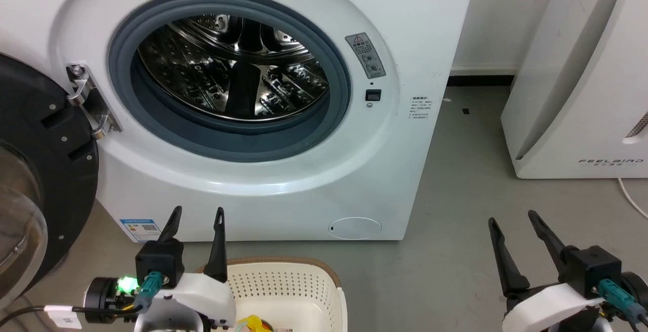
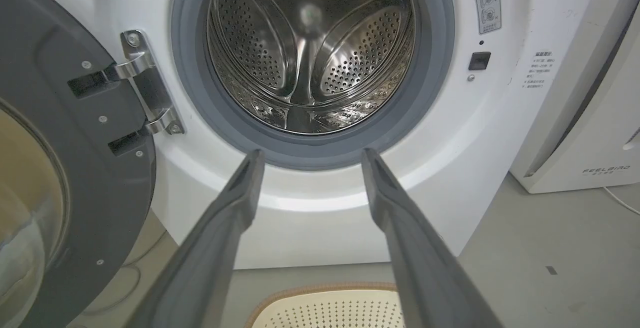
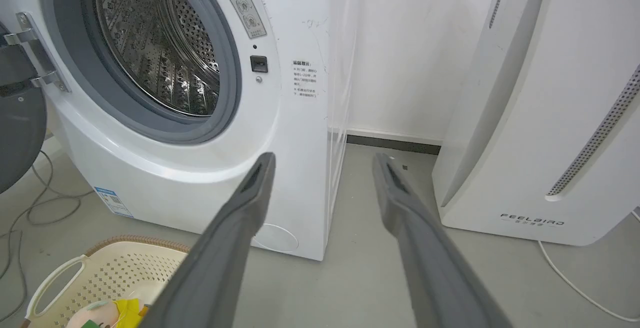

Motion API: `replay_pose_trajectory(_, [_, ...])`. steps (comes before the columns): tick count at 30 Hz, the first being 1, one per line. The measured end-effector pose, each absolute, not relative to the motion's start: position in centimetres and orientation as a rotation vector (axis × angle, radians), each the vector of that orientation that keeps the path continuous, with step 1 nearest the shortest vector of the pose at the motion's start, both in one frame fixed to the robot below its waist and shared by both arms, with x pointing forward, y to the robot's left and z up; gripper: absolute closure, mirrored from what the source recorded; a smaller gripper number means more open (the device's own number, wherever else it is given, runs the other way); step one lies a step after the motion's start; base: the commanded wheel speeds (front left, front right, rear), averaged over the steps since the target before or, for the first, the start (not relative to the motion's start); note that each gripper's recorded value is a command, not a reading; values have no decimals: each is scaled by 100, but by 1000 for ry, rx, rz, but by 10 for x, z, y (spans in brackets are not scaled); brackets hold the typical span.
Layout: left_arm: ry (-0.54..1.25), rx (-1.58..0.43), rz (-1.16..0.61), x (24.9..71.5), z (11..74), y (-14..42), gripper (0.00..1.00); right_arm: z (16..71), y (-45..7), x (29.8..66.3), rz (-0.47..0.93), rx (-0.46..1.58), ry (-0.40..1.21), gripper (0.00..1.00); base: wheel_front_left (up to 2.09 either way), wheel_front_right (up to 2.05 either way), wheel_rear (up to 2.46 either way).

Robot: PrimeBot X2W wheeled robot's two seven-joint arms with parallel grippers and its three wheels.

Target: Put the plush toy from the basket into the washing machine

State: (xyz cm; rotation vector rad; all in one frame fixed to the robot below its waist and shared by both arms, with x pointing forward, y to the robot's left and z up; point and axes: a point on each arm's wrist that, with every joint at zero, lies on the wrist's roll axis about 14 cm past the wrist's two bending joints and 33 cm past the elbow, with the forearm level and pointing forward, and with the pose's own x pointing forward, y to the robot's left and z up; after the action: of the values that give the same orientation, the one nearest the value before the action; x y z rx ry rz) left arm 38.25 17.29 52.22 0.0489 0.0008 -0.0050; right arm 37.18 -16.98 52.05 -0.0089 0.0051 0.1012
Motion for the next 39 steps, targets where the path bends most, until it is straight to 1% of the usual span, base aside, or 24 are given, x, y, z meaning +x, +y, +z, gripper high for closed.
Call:
replay_pose_trajectory(8, [40,61,-28,393,506,168,0,517,-175,375,86,15,4,0,0,0,0])
replay_pose_trajectory(17, [152,85,-87,406,469,158,0,515,-181,382,67,36,-4,0,0,0,0])
replay_pose_trajectory(29, [348,117,-169,418,411,145,0,507,-189,396,41,59,1,0,0,0,0])
replay_pose_trajectory(39, [553,146,-214,417,357,143,0,496,-196,413,20,82,12,0,0,0,0])
